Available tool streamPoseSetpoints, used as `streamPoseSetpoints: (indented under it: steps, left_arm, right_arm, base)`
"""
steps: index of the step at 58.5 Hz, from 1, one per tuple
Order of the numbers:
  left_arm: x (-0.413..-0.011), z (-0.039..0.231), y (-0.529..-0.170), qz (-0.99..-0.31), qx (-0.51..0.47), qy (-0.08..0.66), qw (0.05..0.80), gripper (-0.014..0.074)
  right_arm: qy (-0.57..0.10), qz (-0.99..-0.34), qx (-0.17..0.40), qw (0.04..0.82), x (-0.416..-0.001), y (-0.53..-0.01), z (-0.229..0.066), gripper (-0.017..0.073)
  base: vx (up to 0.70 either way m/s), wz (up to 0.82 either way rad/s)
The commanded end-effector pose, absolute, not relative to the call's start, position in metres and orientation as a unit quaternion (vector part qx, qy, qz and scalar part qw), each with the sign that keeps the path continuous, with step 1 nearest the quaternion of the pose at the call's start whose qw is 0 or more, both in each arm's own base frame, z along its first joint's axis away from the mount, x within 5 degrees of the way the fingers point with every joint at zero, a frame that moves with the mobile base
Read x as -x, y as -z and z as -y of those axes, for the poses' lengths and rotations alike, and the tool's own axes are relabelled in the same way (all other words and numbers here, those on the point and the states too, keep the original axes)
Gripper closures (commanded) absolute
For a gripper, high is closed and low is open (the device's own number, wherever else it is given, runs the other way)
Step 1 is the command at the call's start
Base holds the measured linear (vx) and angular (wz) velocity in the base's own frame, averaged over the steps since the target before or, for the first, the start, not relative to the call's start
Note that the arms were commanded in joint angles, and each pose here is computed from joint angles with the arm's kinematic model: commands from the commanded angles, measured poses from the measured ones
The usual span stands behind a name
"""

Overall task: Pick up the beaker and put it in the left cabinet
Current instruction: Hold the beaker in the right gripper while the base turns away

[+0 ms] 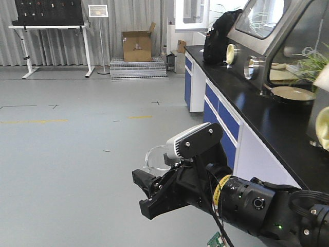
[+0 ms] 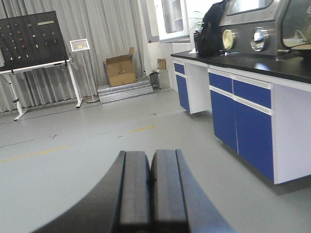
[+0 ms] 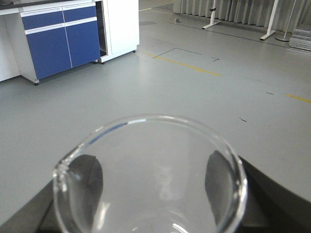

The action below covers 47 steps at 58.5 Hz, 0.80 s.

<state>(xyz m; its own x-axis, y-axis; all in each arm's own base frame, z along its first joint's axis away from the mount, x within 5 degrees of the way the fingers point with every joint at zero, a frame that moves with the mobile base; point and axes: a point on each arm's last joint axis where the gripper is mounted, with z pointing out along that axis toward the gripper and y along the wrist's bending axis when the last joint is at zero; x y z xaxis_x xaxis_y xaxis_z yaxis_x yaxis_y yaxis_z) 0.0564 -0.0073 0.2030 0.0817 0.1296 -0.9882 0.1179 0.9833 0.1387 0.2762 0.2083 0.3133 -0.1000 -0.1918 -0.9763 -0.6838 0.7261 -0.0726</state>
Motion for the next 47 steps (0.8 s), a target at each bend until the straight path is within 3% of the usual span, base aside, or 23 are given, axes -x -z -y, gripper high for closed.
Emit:
streamPoseSetpoints:
  steps: [1,47]
  left_arm:
    - [-0.0549,0.0074,-0.2054,-0.649,-0.087,-0.001,0.756,0.0592]
    - [-0.0549,0.0074,-0.2054,-0.649,-0.087,-0.001,0.756,0.0592]
  right_arm:
    - [-0.236,-0.665,0.299,0.642,-0.2698,-0.3448,-0.2069,0.0498]
    - [-0.236,-0.665,0.299,0.642,-0.2698,-0.3447,-0.2069,0.0498]
  base:
    - [0.42,0.09]
    - [0.48,0.14]
